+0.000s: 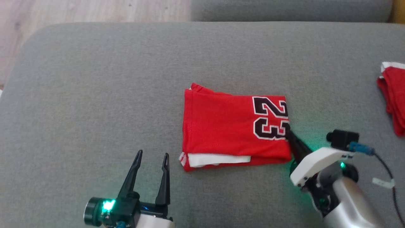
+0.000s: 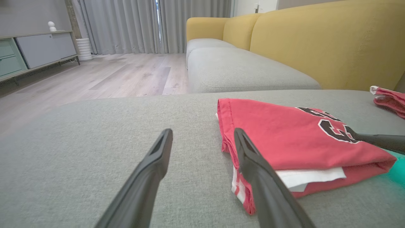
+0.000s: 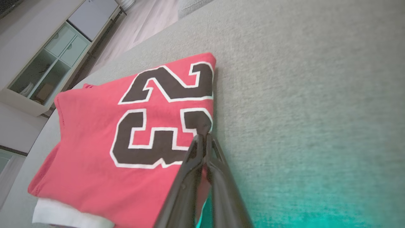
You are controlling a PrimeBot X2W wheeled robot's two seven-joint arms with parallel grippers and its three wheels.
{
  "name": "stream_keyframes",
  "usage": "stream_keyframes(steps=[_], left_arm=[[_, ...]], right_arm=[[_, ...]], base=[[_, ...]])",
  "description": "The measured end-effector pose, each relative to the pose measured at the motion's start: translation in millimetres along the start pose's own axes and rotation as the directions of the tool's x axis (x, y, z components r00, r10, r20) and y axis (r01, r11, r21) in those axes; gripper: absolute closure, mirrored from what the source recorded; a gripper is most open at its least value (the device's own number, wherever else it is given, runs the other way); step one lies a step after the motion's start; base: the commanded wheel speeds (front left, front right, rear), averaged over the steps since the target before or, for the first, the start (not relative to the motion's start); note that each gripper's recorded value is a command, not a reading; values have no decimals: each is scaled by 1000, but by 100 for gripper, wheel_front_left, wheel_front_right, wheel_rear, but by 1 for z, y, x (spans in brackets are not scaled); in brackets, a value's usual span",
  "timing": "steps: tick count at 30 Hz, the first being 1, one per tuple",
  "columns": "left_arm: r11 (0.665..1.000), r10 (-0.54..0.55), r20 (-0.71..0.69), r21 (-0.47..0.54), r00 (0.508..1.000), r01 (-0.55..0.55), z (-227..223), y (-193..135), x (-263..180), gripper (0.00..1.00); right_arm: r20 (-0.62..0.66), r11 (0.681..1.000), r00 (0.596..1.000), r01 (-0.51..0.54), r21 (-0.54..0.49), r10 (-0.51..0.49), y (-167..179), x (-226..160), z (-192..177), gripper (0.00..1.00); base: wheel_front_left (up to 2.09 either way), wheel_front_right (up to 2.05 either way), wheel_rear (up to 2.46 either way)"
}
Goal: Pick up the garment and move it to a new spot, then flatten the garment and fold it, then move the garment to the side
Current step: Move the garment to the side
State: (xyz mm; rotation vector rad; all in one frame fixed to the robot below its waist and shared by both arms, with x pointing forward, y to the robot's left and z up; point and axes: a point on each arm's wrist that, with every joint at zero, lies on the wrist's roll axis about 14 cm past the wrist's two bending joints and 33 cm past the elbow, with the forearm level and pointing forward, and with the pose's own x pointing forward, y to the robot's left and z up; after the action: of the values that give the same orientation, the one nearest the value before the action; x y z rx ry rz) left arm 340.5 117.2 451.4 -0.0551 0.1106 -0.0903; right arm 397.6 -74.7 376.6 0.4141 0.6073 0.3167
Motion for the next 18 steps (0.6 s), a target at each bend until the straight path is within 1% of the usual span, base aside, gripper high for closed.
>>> stream_keyframes(steps=[4, 9, 14, 18], left_arm=[[1000, -22, -3, -10, 1000, 22, -1, -6, 6, 0], [998, -61, 14, -32, 998, 62, 5, -17, 21, 0], [992, -115, 37, -54, 993, 117, 9, -29, 45, 0], [986, -148, 43, -71, 988, 150, 9, -37, 61, 0]], right_arm=[[55, 998, 998, 34, -44, -32, -18, -1, 24, 100], [154, 980, 982, 132, -147, -109, -62, -10, 77, 100], [249, 934, 946, 268, -238, -208, -111, -29, 138, 100], [316, 884, 904, 378, -277, -287, -147, -53, 178, 100]], base=[[0, 0, 0], [0, 0, 0], [0, 0, 0], [0, 0, 0]])
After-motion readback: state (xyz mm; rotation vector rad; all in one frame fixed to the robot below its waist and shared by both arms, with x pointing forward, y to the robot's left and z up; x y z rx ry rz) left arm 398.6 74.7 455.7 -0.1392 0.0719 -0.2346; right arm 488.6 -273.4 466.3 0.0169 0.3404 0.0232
